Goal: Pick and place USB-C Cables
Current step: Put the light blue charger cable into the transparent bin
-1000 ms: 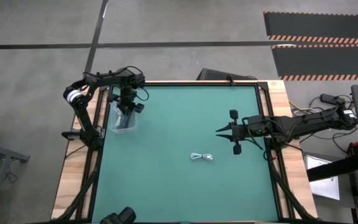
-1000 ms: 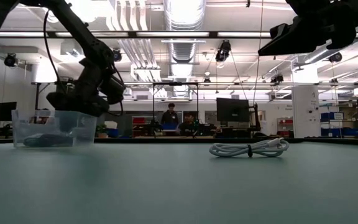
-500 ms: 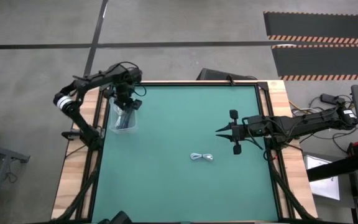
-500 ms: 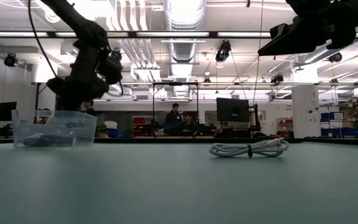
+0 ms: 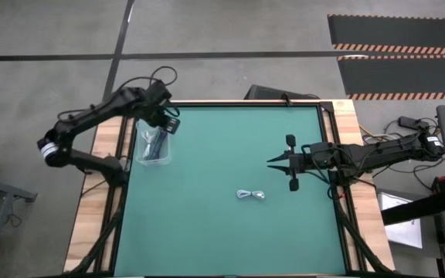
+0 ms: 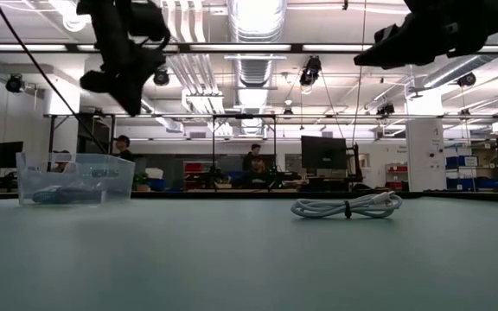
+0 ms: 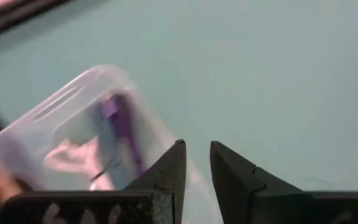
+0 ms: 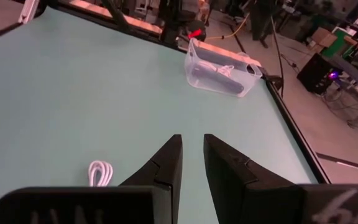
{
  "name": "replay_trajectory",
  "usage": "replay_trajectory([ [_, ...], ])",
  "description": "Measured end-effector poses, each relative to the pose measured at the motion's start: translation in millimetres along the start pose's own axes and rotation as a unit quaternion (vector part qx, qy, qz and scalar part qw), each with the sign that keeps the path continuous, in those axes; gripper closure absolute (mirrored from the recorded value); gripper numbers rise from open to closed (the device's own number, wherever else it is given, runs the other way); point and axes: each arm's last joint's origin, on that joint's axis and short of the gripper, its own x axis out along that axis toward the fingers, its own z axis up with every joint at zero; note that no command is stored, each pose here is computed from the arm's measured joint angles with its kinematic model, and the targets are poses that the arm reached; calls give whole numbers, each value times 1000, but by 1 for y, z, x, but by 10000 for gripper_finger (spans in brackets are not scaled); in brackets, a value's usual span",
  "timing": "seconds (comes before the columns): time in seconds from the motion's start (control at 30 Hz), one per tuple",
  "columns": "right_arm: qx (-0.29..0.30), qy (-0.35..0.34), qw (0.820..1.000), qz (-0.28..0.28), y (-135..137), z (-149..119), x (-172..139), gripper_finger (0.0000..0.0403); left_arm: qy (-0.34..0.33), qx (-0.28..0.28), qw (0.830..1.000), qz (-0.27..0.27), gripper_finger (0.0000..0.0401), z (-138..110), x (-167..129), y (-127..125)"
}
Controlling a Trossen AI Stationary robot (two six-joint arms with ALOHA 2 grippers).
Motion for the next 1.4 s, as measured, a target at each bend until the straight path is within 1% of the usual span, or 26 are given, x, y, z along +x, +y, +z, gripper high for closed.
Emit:
replay_trajectory([
  [0.1,8,-3,1000,-1,0,1,0,346,-57,39,996,-47,345,-6,-10,-20],
  [0.17,14,-3,1000,-2,0,1,0,346,-96,67,990,-84,345,-10,-16,-36],
  [0.27,26,-3,1000,-6,-1,1,0,346,-141,109,976,-123,345,-19,-23,-60],
  [0.4,60,-15,998,-14,-2,3,0,346,-177,158,960,-149,345,-35,-30,-87],
  [0.5,97,-16,995,-14,-2,3,0,346,-185,191,952,-153,345,-50,-31,-104],
  [0.63,149,-3,989,1,2,-1,5,346,-193,239,939,-156,345,-73,-33,-124],
  [0.77,194,29,981,-1,9,-8,18,346,-211,303,911,-182,345,-94,-37,-145],
  [0.87,201,56,978,2,18,-13,29,346,-229,319,897,-204,345,-108,-42,-157],
  [0.93,205,63,977,8,23,-14,38,346,-241,334,887,-208,345,-117,-44,-164],
  [1.03,203,73,976,18,31,-15,50,346,-256,359,875,-199,345,-130,-45,-171],
  [1.2,194,101,975,29,40,-15,69,346,-259,380,866,-195,345,-146,-44,-179],
  [1.4,176,131,975,42,51,-12,90,346,-251,400,859,-195,345,-158,-40,-185],
])
